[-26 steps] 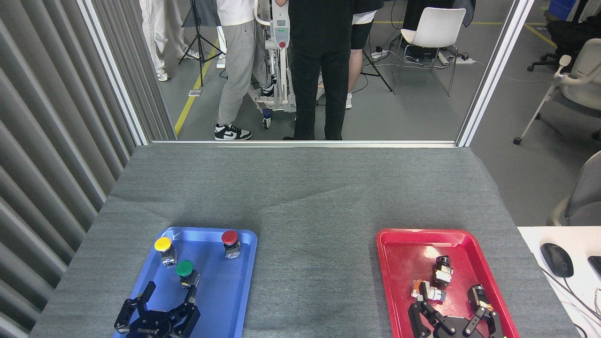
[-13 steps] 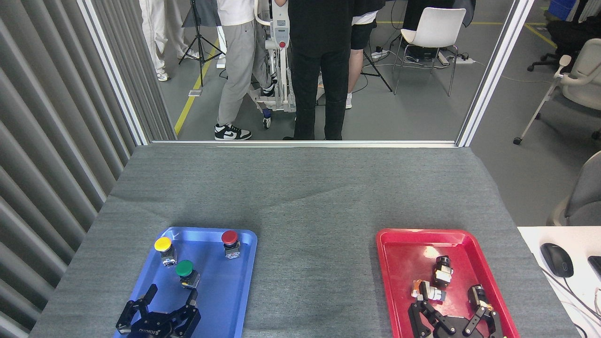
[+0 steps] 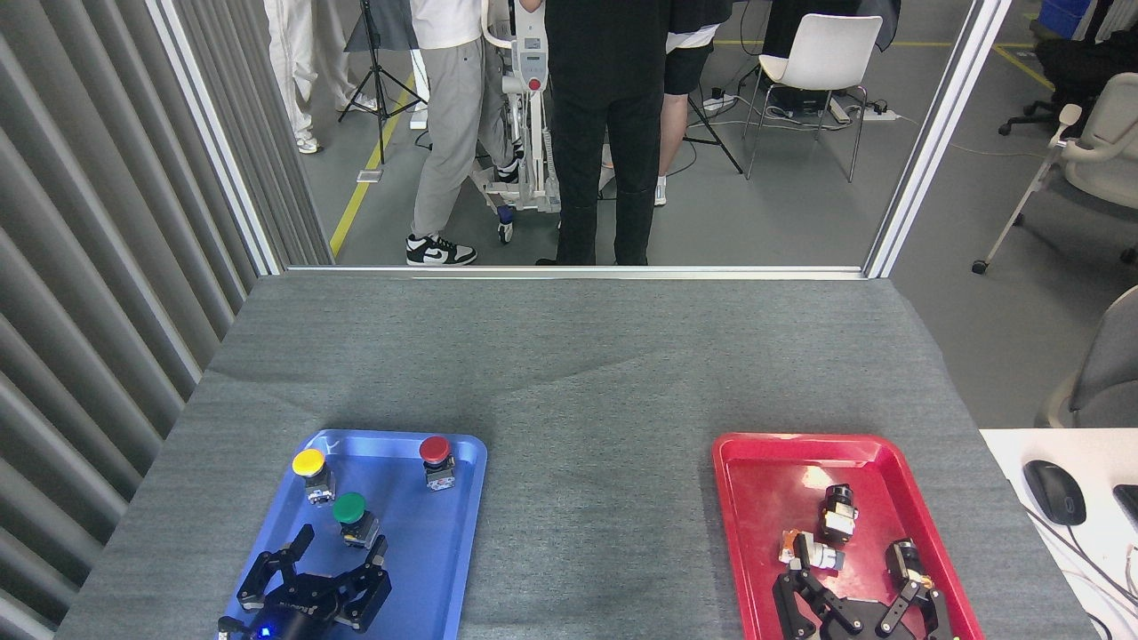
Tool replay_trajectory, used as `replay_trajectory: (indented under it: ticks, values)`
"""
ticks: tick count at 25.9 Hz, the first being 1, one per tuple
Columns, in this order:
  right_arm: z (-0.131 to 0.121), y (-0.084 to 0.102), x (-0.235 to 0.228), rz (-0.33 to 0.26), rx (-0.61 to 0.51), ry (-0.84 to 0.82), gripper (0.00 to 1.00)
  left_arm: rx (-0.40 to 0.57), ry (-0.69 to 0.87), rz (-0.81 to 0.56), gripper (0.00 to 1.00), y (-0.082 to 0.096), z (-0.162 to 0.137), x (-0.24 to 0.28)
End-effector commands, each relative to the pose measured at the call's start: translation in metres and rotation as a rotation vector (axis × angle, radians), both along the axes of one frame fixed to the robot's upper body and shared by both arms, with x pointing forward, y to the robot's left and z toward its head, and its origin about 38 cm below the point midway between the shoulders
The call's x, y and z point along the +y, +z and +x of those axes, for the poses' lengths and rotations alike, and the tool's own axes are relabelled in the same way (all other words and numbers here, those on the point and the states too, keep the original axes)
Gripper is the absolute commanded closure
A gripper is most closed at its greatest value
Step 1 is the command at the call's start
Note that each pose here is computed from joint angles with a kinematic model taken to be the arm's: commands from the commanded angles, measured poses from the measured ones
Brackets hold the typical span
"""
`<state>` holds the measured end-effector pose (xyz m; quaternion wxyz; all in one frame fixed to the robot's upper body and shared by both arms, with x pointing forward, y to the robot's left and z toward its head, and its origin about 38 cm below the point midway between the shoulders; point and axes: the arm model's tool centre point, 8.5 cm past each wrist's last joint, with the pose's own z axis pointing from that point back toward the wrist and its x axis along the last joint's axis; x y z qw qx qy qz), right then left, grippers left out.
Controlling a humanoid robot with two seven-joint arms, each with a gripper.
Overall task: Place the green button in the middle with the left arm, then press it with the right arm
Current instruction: 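Reach the left hand to the green button and grasp it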
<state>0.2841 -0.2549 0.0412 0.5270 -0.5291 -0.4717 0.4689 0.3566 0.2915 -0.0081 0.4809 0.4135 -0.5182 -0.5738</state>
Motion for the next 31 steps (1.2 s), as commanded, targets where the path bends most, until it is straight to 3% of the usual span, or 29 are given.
replay_trajectory:
  ticks: [1, 12, 16, 31]
  values:
    - [0.000, 0.000, 0.000, 0.000, 0.003, 0.001, 0.01, 0.023, -0.028, 0.002, 0.03, -0.005, 0.010, -0.003]
    - [0.000, 0.000, 0.000, 0.001, 0.003, -0.001, 0.00, 0.053, -0.019, 0.017, 0.04, -0.010, 0.028, 0.002]
    - [0.000, 0.000, 0.000, 0.001, 0.003, -0.001, 0.00, 0.071, -0.014, 0.024, 0.08, -0.015, 0.033, 0.004]
    - [0.000, 0.000, 0.000, -0.001, 0.003, 0.000, 0.00, 0.078, -0.015, 0.022, 0.71, -0.017, 0.032, 0.004]
